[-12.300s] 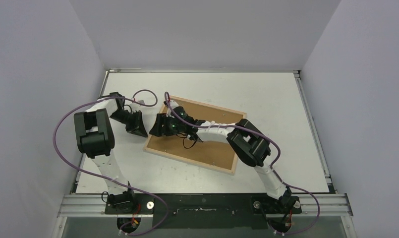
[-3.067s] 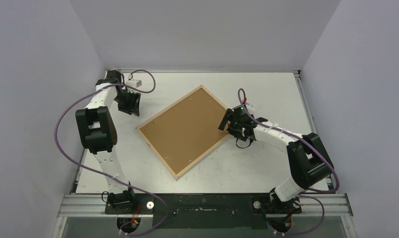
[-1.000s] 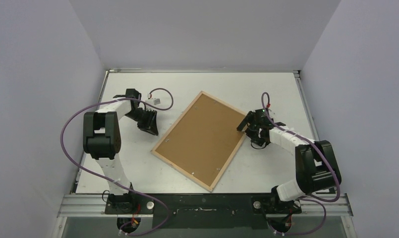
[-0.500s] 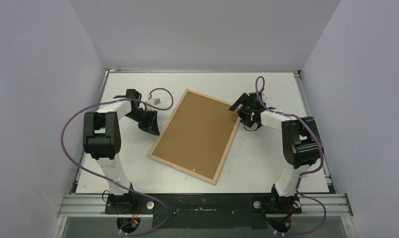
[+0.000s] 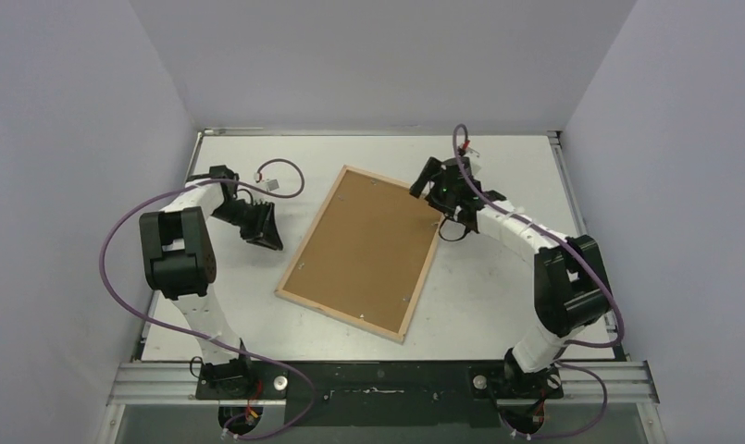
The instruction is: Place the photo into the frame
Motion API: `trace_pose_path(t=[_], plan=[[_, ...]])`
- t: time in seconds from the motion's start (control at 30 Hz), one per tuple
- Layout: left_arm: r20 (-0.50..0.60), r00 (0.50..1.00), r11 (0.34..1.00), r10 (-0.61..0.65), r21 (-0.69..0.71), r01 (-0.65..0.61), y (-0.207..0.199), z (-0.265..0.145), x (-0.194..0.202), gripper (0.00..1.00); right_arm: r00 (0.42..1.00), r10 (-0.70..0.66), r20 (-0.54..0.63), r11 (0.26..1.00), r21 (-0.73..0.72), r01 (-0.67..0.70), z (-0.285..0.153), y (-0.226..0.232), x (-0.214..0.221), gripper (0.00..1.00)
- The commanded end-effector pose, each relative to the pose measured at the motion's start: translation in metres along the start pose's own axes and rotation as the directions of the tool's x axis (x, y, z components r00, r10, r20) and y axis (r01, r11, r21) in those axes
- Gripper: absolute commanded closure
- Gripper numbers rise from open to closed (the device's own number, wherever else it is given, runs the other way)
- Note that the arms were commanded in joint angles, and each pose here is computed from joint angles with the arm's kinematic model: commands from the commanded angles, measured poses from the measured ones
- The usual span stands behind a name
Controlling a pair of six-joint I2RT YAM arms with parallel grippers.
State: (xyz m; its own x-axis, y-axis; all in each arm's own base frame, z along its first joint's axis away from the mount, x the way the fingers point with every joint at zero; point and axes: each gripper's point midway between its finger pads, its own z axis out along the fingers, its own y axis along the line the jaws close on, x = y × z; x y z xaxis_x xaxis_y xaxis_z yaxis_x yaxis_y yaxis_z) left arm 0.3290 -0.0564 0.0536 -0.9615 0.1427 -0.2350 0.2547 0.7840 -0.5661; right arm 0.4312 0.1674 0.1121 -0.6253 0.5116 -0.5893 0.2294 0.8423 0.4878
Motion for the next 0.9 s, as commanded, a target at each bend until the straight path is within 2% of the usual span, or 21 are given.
trace_pose_path(t=[0.0,0.13,0.3,0.53,0.87], plan=[[-0.067,0.997,0.994,0.025,0.105,-0.018,-0.020,0.002,0.023,0.76,0.982,-0.189,0.020,0.966,-0.174,0.190,-0.027,0.066,0.038,0.10],[-0.081,0.996,0.993,0.023,0.115,-0.013,-0.021,0.006,0.031,0.72,0.954,-0.290,-0.073,0.910,-0.331,0.251,-0.032,0.119,0.111,0.09],[-0.089,0.996,0.997,0.017,0.077,-0.010,-0.013,0.013,0.038,0.72,0.943,-0.310,-0.119,0.870,-0.436,0.231,-0.033,0.159,0.165,0.07],[-0.109,0.994,0.998,0.008,0.067,0.000,-0.007,0.021,0.049,0.77,0.933,-0.333,-0.135,0.805,-0.555,0.208,-0.043,0.201,0.211,0.04],[-0.122,0.993,0.998,0.009,0.068,-0.001,-0.005,0.027,0.053,0.82,0.896,-0.422,-0.139,0.713,-0.661,0.234,-0.051,0.230,0.268,0.03]])
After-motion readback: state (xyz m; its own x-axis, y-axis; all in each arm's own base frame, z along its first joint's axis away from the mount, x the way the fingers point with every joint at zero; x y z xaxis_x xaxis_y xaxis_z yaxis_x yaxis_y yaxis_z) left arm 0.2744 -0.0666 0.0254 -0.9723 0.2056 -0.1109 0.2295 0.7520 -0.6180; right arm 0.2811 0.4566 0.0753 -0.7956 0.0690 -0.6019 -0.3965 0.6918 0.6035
